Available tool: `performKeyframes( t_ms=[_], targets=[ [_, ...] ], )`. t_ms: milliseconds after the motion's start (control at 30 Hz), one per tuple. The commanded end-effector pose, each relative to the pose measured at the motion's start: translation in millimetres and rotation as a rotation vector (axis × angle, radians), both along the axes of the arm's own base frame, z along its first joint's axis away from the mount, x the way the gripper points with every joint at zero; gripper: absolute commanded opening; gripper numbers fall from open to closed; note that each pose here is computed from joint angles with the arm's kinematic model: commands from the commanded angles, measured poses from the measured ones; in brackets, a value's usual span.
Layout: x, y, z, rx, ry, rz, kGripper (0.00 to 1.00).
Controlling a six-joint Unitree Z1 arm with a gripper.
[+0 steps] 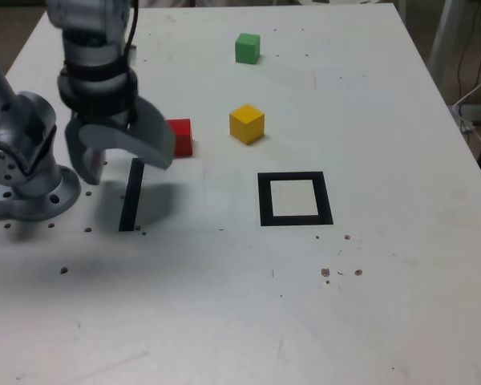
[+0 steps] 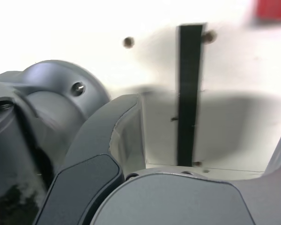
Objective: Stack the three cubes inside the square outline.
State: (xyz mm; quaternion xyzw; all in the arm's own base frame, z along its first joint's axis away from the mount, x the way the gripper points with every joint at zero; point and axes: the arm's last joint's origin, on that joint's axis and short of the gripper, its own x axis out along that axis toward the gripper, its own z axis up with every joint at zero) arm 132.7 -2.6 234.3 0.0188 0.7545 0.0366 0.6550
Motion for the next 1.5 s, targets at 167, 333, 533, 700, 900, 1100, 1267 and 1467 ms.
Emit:
performKeyframes(
  t_ms=[167, 333, 533, 700, 900, 1100, 1267, 1467],
  targets=[
    [4, 17, 5, 0.024, -0.008, 0.039, 1.0],
    [8, 25, 10, 0.041, -0.013, 0.046, 1.0],
    [21, 30, 12, 0.051, -0.003, 0.031, 0.99],
    [32, 33, 9, 0.066, 0.017, 0.026, 0.99],
    [42, 45, 0, 0.076, 0.044, 0.046, 0.99],
    [55, 64, -7, 0.07, 0.049, 0.064, 0.99],
    [63, 77, -11, 0.06, 0.062, 0.075, 0.98],
    [69, 85, -20, 0.043, 0.092, 0.083, 0.91]
  ],
)
